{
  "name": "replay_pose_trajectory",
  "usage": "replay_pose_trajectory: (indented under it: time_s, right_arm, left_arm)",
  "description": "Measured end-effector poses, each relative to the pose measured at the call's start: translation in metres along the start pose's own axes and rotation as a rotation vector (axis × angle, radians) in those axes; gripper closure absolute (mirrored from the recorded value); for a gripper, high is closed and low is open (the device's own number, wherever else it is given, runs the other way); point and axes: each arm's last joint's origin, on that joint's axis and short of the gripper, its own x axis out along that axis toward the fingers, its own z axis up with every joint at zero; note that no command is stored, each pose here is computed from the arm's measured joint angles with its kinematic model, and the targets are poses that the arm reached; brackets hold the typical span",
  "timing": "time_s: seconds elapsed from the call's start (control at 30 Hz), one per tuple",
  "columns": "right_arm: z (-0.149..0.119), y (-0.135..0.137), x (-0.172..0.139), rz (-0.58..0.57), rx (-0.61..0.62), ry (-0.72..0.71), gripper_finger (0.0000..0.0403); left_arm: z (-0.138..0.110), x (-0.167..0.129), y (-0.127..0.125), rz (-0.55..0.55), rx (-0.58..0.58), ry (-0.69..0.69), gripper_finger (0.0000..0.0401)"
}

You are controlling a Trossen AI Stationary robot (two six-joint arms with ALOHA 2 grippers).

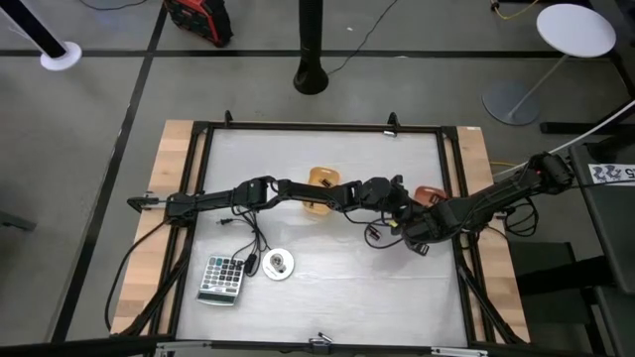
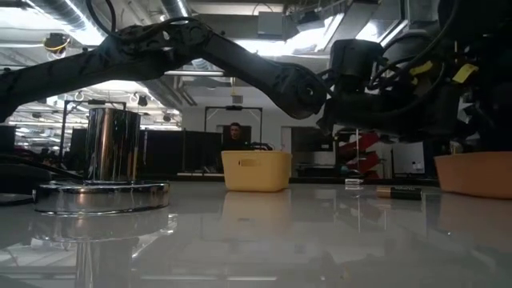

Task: Sort batteries
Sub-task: Put the silver battery into the orange bin

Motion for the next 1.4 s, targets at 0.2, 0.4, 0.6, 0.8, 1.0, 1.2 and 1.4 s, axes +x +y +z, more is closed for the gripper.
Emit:
replay_pose_trajectory:
  time_s: [0.2, 0.4, 0.6, 0.8, 1.0, 1.2, 1.4]
  right_arm:
    - [0.005, 0.004, -0.014, 0.058, -0.080, -0.002, 0.0338]
    - [0.010, 0.004, -0.032, 0.052, -0.109, -0.012, 0.0338]
    - [0.009, -0.004, -0.053, -0.008, -0.121, 0.038, 0.0338]
    - [0.011, -0.010, -0.073, -0.060, -0.124, 0.011, 0.0338]
    - [0.015, -0.011, -0.083, -0.066, -0.118, -0.046, 0.0338]
    - [0.014, -0.014, -0.084, -0.115, -0.154, -0.056, 0.0338]
    - [0.012, -0.024, -0.095, -0.162, -0.220, -0.085, 0.0338]
  left_arm:
    - [0.002, 0.000, -0.004, -0.025, 0.008, -0.005, 0.0349]
    - [0.000, 0.000, -0.004, -0.034, 0.005, 0.021, 0.0349]
    - [-0.002, 0.000, -0.007, -0.041, 0.008, 0.034, 0.0349]
    - [-0.002, 0.000, -0.007, -0.044, 0.053, 0.037, 0.0336]
    - [-0.008, 0.000, -0.008, -0.044, 0.047, 0.085, 0.0276]
    - [0.012, -0.004, -0.008, -0.042, 0.028, 0.068, 0.0248]
    - [0.070, -0.030, -0.005, -0.046, 0.017, 0.191, 0.0246]
